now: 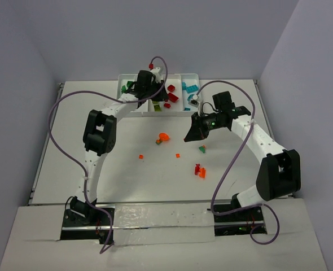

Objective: Sort the legos into containers by color

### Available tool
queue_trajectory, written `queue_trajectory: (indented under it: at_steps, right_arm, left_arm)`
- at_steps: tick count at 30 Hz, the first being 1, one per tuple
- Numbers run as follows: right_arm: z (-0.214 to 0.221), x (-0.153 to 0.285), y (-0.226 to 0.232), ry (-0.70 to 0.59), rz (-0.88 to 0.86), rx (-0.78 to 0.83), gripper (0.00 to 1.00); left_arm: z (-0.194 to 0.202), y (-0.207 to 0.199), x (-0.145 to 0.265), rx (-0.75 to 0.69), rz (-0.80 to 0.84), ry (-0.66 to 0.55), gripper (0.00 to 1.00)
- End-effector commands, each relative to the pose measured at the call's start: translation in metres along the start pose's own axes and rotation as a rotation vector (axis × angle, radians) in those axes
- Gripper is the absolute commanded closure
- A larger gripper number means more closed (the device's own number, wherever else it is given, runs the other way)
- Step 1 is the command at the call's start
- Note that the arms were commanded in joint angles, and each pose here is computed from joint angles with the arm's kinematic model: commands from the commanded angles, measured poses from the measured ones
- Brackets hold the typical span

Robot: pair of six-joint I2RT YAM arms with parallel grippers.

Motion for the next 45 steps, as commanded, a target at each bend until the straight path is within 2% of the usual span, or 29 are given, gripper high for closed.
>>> queue_trajectory:
  at_steps: [1,6,11,15,19,22,23,26,27,29,32,38,43,45]
  right_arm:
    - [-0.025,0.011,0.011,-0.086,-0.005,0.010,1.00]
    - [-0.045,0.015,0.003,-0.157,0.098,0.017,1.00]
    - [-0.072,0.023,-0.007,-0.244,0.240,0.033,1.00]
    - [-0.118,0.022,-0.014,-0.356,0.384,0.106,1.00]
    - [-0.156,-0.005,-0.023,-0.365,0.485,0.163,1.00]
    - [-0.186,-0.050,-0.038,-0.331,0.497,0.150,1.00]
    - [-0.193,-0.061,-0.042,-0.326,0.494,0.148,1.00]
    - [-0.208,-0.102,-0.059,-0.302,0.527,0.144,1.00]
    - [-0.205,-0.126,-0.076,-0.263,0.538,0.129,1.00]
    - [-0.221,-0.142,-0.079,-0.285,0.543,0.151,1.00]
    - [-0.224,-0.176,-0.091,-0.286,0.547,0.169,1.00]
    - [-0.217,-0.222,-0.102,-0.301,0.566,0.202,0.97]
    - [-0.218,-0.239,-0.104,-0.317,0.572,0.224,0.92]
    - [-0.223,-0.239,-0.103,-0.344,0.569,0.228,0.85]
  left_arm:
    - [-0.022,-0.012,-0.005,-0.055,-0.003,-0.071,0.60]
    - [-0.026,-0.012,-0.005,-0.066,-0.015,-0.072,0.31]
    - [-0.058,-0.015,0.015,-0.108,-0.039,-0.116,0.25]
    - [-0.120,-0.018,0.083,-0.092,-0.005,-0.228,0.23]
    - [-0.152,0.002,0.167,-0.081,-0.021,-0.292,0.16]
    - [-0.149,0.014,0.236,-0.089,-0.081,-0.296,0.11]
    - [-0.134,0.026,0.239,-0.066,-0.101,-0.260,0.11]
    - [-0.116,0.040,0.297,-0.035,-0.157,-0.277,0.07]
    - [-0.106,0.044,0.308,-0.016,-0.169,-0.270,0.06]
    - [-0.081,0.051,0.318,0.025,-0.177,-0.240,0.05]
    - [-0.069,0.059,0.346,0.052,-0.208,-0.267,0.04]
    - [-0.057,0.073,0.359,0.109,-0.194,-0.267,0.04]
    - [-0.054,0.082,0.357,0.145,-0.176,-0.257,0.05]
    - [-0.053,0.084,0.356,0.156,-0.170,-0.255,0.04]
Point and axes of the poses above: each gripper's point midway between its finger pads, its own x axis back along the fingers, its own y axis along the line the jaws close on, z = x × y, the point moved 6 cm from there along x, back along the fingers, and after that the axes turned 6 degrees about -x, right-handed, at the moved point
